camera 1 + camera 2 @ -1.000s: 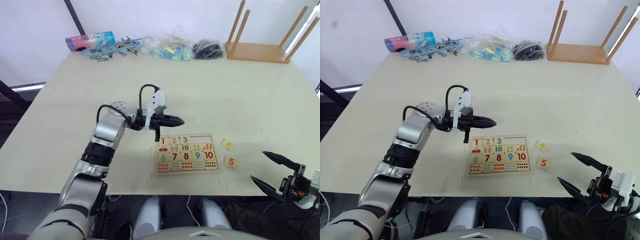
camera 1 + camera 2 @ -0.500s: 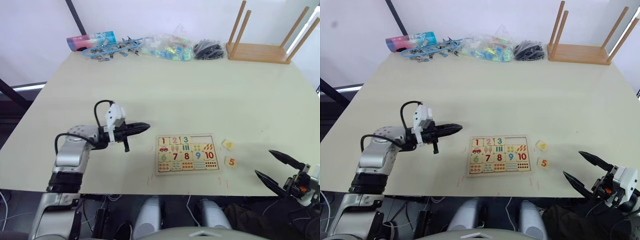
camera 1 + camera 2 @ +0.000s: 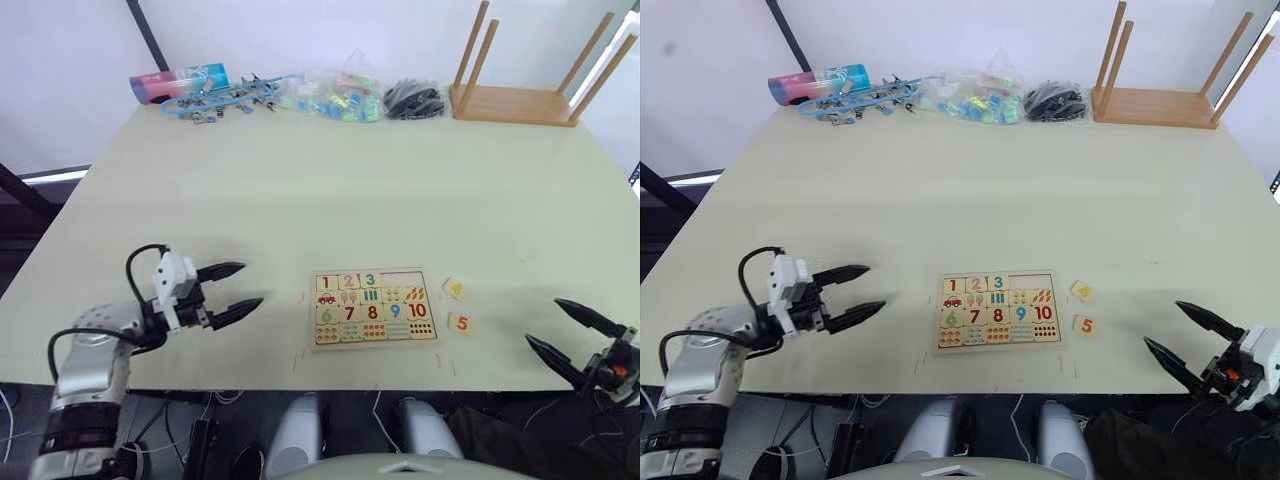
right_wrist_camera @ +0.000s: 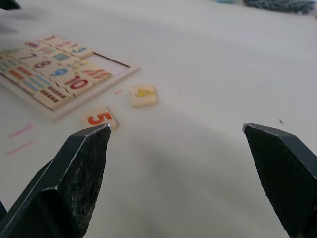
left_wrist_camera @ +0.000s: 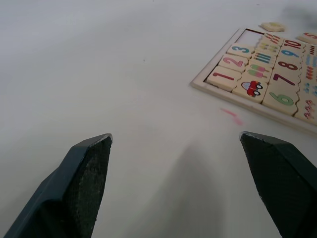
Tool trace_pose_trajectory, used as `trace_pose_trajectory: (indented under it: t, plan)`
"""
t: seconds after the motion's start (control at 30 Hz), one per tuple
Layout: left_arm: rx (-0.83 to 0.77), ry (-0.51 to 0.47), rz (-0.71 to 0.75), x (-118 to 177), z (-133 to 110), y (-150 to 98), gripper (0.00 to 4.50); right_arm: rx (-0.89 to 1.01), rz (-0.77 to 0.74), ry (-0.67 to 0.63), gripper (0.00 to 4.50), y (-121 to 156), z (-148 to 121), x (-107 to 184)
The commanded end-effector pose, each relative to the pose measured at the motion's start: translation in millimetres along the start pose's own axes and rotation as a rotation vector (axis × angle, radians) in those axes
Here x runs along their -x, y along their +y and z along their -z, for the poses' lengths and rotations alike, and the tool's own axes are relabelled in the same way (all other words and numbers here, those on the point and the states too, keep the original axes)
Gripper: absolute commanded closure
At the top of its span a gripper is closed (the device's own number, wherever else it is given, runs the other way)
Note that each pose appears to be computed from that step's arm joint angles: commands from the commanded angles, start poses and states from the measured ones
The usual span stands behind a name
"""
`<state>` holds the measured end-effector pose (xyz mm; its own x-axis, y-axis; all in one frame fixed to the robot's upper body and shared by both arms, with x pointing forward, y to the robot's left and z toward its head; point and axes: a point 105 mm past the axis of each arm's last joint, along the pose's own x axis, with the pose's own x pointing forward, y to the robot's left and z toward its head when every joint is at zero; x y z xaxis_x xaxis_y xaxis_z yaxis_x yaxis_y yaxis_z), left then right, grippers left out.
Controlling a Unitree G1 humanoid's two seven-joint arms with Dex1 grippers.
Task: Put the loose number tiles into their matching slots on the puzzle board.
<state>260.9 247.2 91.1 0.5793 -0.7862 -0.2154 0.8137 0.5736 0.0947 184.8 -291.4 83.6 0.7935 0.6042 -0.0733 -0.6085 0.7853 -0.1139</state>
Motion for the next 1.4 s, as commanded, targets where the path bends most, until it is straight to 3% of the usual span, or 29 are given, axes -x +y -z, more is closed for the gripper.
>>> trace_pose_trajectory:
  t: [0.03, 1.4]
  plan:
    - [-0.033, -0.027, -0.026, 12, -8, 3, 0.09, 0.033, 0.017, 0.000, 0.00, -8, -6, 10]
    - [-0.062, -0.020, 0.052, 10, -12, 0, 0.09, 0.056, -0.063, -0.023, 0.00, 1, -2, 18]
